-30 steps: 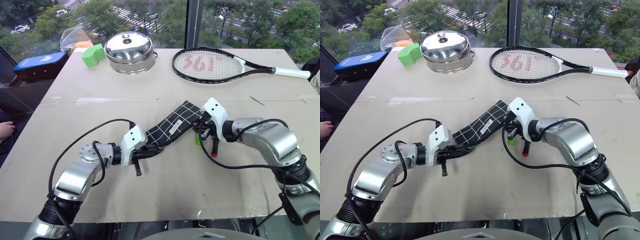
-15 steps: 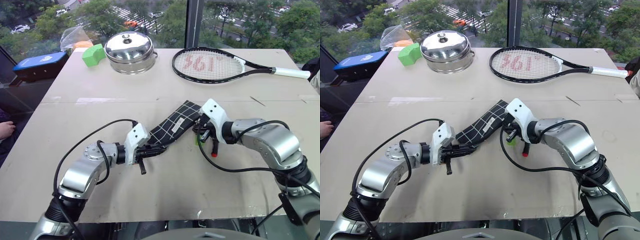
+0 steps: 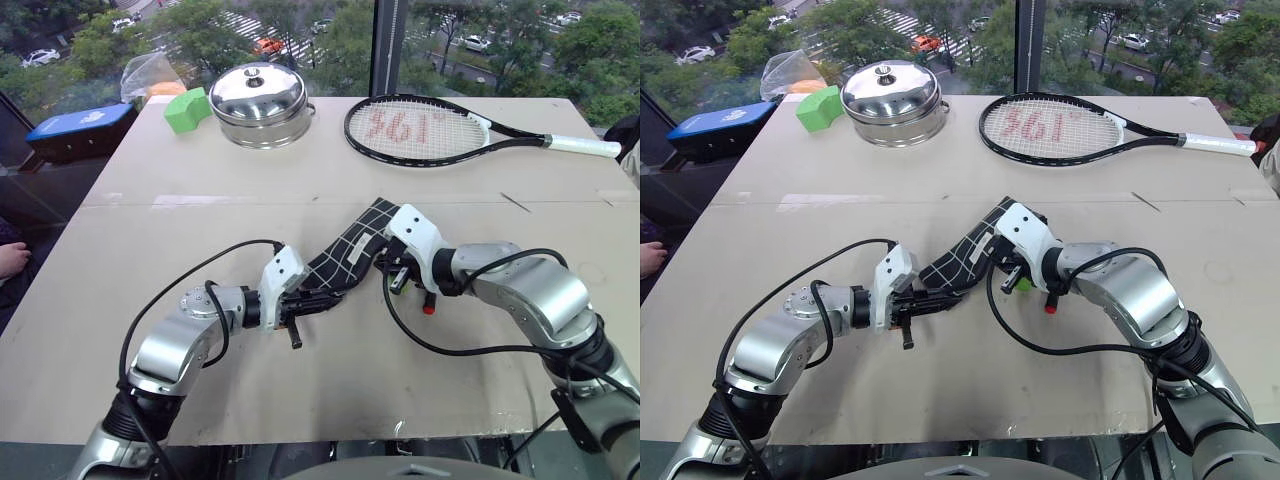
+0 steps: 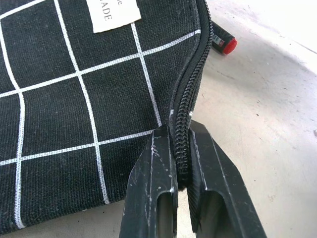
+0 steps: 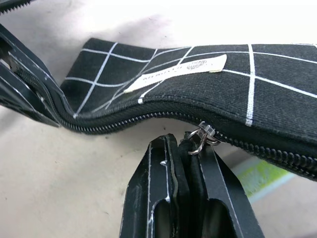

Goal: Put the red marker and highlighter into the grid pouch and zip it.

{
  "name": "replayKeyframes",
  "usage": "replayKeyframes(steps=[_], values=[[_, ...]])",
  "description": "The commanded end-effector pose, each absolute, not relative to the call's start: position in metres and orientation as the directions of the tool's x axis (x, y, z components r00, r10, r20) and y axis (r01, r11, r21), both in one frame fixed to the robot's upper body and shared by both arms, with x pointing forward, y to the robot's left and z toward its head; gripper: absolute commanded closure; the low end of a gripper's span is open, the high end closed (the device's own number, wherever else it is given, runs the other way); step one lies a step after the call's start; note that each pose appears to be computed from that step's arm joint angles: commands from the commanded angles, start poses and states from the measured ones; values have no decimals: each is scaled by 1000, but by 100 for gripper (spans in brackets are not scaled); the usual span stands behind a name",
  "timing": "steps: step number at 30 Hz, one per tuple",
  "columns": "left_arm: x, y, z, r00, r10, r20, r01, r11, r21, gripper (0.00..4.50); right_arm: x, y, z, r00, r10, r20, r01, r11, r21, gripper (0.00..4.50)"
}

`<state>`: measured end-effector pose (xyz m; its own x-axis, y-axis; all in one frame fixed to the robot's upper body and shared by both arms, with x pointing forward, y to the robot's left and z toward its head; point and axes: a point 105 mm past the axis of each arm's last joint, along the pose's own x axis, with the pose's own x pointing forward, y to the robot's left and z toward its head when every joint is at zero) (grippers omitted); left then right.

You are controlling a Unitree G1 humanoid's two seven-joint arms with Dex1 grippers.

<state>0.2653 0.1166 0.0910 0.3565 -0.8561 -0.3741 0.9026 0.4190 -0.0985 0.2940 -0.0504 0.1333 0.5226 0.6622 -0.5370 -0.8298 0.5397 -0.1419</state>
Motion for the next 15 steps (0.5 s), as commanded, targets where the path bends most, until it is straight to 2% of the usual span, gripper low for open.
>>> replayKeyframes(steps=[1,15], values=[[269,115,106,382,-862,-334,905,422,-54,450,290,-53,142,528,678,-512,-833,530,-157,445],[281,105,111,425,-854,-300,885,461,-60,450,279,-26,141,449,730,-516,-885,442,-145,445]])
